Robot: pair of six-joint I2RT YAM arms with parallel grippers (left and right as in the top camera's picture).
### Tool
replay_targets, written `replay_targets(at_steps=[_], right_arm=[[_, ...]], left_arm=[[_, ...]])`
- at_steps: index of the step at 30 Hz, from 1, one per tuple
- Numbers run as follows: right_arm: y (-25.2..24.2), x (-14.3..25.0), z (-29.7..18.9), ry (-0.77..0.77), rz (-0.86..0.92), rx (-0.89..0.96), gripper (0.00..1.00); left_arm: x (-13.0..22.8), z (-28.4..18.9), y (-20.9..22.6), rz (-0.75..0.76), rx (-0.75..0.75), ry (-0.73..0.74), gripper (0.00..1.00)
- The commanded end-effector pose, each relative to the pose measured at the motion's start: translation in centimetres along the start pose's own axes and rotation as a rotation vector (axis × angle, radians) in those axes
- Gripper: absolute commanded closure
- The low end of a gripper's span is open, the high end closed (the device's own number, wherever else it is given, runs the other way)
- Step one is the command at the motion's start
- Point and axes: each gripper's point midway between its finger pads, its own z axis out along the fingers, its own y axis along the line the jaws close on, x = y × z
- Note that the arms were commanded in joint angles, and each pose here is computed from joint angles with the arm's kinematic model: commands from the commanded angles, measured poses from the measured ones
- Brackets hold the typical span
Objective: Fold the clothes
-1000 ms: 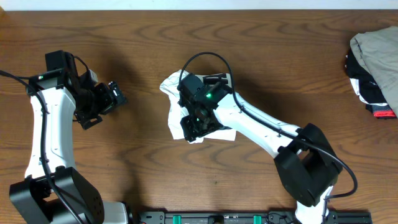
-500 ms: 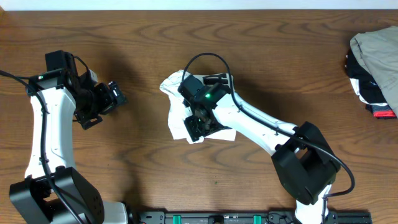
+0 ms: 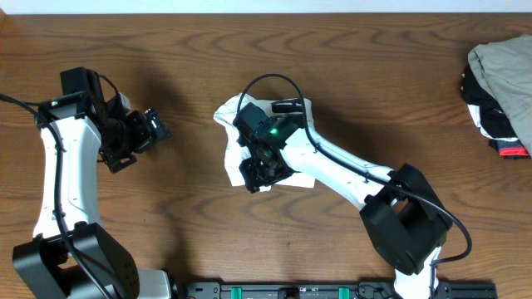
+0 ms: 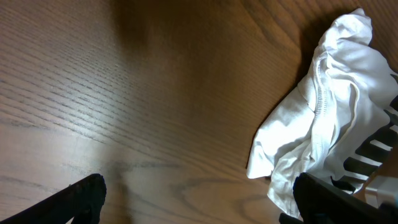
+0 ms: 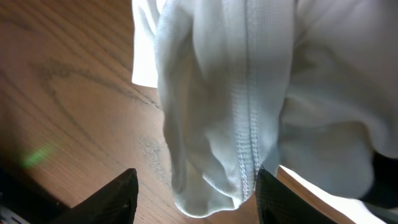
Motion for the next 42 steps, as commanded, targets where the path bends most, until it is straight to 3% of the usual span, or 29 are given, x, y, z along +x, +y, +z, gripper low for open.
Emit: replay_targets(at_steps=[1,4,8,11,23,38,39,41,42], right_arm=[[0.1,0.6,1.2,0.036,0.018,-0.012,0.43],[0.1,0.5,1.3,0.038,0.019,-0.012,0.48],[0.3,0.0,1.3,0.015,0.013,-0.021,0.83],[0.6,-0.4,1.3,0.002,0.016,-0.034,0.99],[5.3,-3.3,0.5,-0.097,-0.009,-0.273,0.99],[10.5,-1.6,1.4,-0.11,-0.134,-0.299,0.99],[10.5,-1.6,1.6,-0.114,-0.137,-0.284,0.95],[10.1,-1.7,1.8,-0.123,-0.135,-0.254,0.68],[10.0,-1.7,1.8,-0.124,-0.133,-0.247,0.65]], left_arm=[[-0.2,-0.3,-0.3,-0.005,0.011,-0.007,0.02],[-0.2,-0.3,-0.3,-0.005,0.011,-0.007,0.02],[-0.2,-0.3,-0.3,-0.005,0.011,-0.007,0.02],[-0.2,-0.3,-0.3,-0.005,0.011,-0.007,0.02],[-0.2,-0.3,-0.3,-0.005,0.011,-0.007,0.02],[-0.2,-0.3,-0.3,-0.005,0.011,-0.007,0.02],[-0.2,-0.3,-0.3,-0.005,0.011,-0.007,0.02],[-0.2,-0.3,-0.3,-0.005,0.011,-0.007,0.02],[-0.2,-0.3,-0.3,-0.005,0.011,-0.007,0.02]])
